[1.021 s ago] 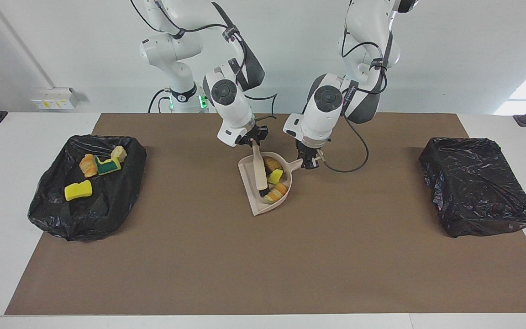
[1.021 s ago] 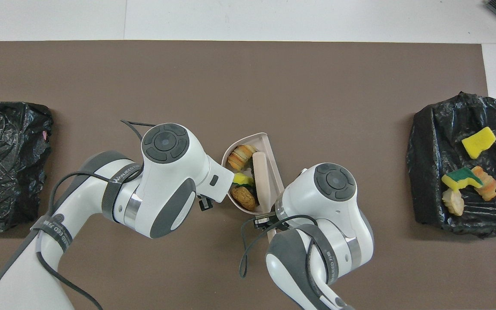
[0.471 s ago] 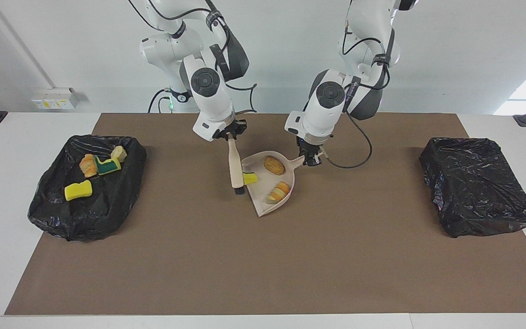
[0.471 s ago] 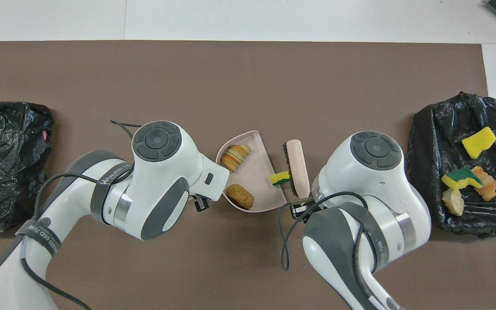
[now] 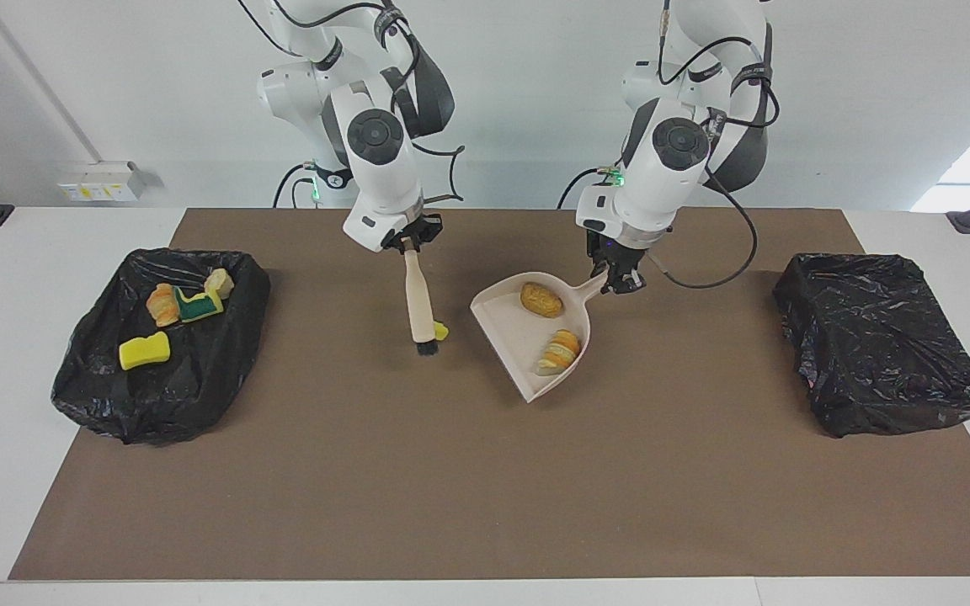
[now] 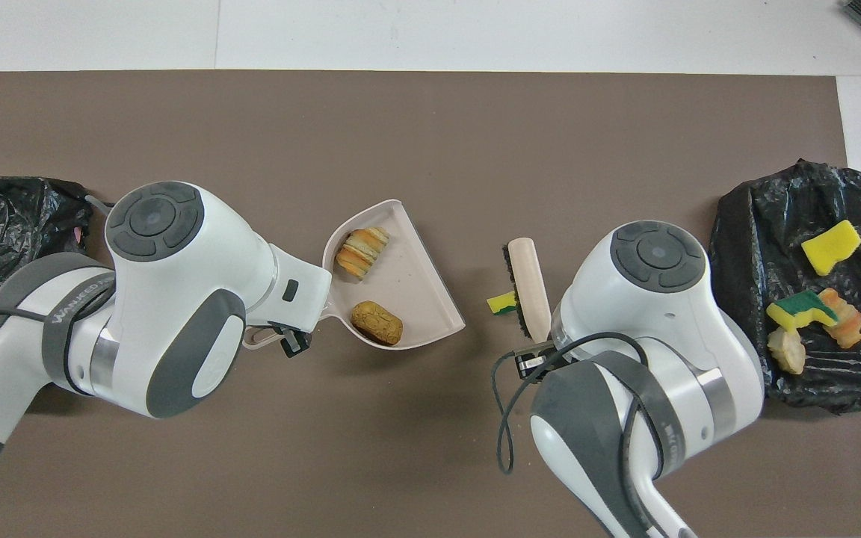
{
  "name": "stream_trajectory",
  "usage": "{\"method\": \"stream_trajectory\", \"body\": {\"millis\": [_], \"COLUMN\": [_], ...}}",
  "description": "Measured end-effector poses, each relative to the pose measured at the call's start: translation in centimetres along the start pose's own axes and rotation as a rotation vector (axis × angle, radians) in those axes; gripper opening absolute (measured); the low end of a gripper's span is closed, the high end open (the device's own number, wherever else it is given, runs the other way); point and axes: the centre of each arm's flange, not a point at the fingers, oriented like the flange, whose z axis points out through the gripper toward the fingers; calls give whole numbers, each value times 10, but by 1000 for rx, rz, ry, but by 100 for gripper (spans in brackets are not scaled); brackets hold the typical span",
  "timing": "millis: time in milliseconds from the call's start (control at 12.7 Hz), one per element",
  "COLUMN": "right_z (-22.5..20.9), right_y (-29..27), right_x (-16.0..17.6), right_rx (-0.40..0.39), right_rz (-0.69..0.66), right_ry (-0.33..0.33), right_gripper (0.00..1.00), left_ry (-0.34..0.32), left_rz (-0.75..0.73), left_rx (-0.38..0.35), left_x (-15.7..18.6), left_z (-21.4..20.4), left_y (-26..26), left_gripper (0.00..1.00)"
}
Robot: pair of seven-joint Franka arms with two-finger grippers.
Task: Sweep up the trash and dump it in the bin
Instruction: 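Sweep the sponge piece into the dustpan with the right gripper's brush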
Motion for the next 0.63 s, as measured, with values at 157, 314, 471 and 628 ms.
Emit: {"method": "stream_trajectory", "body": {"millis": [157, 314, 471, 628], "right_z": [-1, -4, -6, -9], "right_y": [-4, -14, -34, -54], "right_x": [-1, -1, -2, -3], "right_rx": [-1, 13, 57, 112], "right_rz": [-8, -21, -41, -56], "right_ry": [3, 26, 57, 92], "right_gripper": [26, 26, 26, 26], "left_ry": [-21, -39, -45, -45], "left_rz": [8, 28, 36, 33], "left_rx": [-16, -22, -17, -11], "left_x": [-2, -4, -1, 3], "left_z": [13, 35, 54, 64], "left_y": [8, 25, 44, 55], "left_gripper": [32, 32, 32, 32]}}
